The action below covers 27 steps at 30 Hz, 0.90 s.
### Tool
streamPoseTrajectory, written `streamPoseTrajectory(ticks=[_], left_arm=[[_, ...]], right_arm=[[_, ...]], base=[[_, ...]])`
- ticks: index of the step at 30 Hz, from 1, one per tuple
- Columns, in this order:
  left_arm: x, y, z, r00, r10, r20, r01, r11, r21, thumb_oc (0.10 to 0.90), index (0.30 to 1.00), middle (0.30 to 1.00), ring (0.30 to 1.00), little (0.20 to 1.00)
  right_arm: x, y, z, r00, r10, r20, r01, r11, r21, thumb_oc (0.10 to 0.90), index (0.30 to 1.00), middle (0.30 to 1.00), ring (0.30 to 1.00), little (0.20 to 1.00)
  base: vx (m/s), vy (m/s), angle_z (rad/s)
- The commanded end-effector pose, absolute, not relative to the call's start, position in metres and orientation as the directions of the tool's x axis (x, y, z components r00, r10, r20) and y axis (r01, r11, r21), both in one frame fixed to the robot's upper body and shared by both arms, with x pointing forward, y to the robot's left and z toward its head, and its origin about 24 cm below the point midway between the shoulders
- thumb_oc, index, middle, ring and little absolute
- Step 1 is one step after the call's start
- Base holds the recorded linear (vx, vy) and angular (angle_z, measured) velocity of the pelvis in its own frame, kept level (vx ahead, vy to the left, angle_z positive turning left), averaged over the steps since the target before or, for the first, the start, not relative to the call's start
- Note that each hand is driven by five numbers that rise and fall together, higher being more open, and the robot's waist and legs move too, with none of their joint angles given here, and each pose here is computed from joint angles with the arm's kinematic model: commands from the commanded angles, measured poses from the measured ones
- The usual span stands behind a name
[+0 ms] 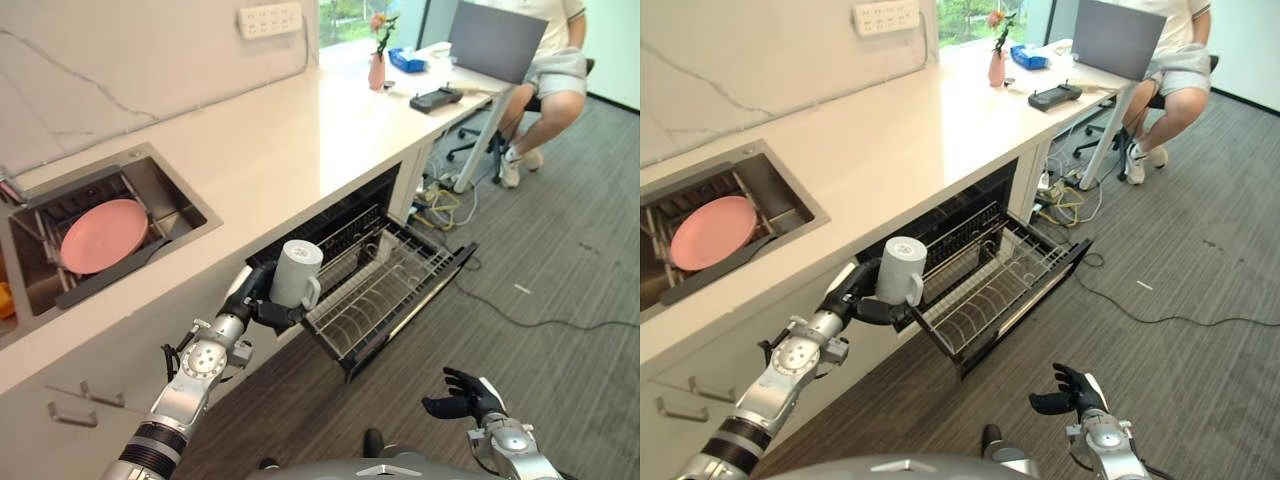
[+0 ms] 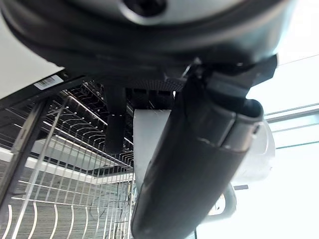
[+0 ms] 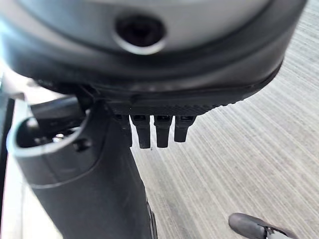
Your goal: Place the dishes in the dishwasher.
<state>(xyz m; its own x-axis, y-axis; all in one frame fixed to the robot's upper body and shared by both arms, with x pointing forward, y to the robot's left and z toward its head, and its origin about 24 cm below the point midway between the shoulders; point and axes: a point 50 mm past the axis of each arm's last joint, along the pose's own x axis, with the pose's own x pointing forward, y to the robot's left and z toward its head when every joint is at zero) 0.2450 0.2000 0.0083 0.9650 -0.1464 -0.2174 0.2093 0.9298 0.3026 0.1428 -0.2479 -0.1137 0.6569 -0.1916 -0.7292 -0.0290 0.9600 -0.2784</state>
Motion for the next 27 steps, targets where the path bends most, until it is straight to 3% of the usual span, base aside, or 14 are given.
streamPoseTrajectory(ticks=[1,7,10,13,17,24,27], left_arm=[[0.272,0.201,0.061,0.993,-0.088,0.077,0.069,0.973,0.218,0.4,0.3,0.3,0.3,0.3],[0.272,0.199,0.054,0.997,-0.039,0.069,0.028,0.986,0.164,0.4,0.3,0.3,0.3,0.3],[0.279,0.195,0.058,0.995,-0.047,0.085,0.028,0.978,0.207,0.4,0.3,0.3,0.3,0.3],[0.282,0.194,0.06,0.994,-0.051,0.094,0.028,0.973,0.228,0.4,0.3,0.3,0.3,0.3],[0.292,0.188,0.062,0.994,-0.035,0.102,0.005,0.962,0.274,0.4,0.3,0.3,0.3,0.3],[0.303,0.175,0.065,0.986,0.033,0.163,-0.099,0.905,0.415,0.4,0.3,0.3,0.3,0.3],[0.305,0.165,0.066,0.98,0.03,0.198,-0.123,0.871,0.476,0.4,0.3,0.3,0.3,0.3]], right_arm=[[0.184,-0.267,-0.077,0.799,-0.258,-0.543,0.08,0.941,-0.329,0.8,0.9,0.9,0.9,0.9],[0.204,-0.282,-0.051,0.841,-0.349,-0.413,0.233,0.923,-0.306,0.8,0.9,0.9,0.9,0.9],[0.216,-0.279,-0.024,0.889,-0.372,-0.268,0.328,0.925,-0.193,0.8,0.9,0.9,0.9,0.9],[0.221,-0.268,-0.011,0.923,-0.324,-0.209,0.31,0.946,-0.098,0.8,0.9,0.9,0.9,0.9],[0.235,-0.214,0.022,0.994,-0.099,-0.046,0.107,0.965,0.239,0.8,0.9,0.9,0.9,0.9],[0.234,-0.159,0.053,0.989,0.106,0.104,-0.145,0.844,0.517,0.8,0.9,0.9,0.9,0.9],[0.236,-0.147,0.063,0.981,0.134,0.139,-0.189,0.813,0.55,0.8,0.9,0.9,0.9,0.9]], base=[[-0.07,-0.076,-0.19],[0.03,0.09,-0.27],[0.07,0.176,-0.06],[0.07,0.17,-0.03],[0.0,0.141,-0.12],[0.02,0.053,-0.1],[0.03,0.006,-0.16]])
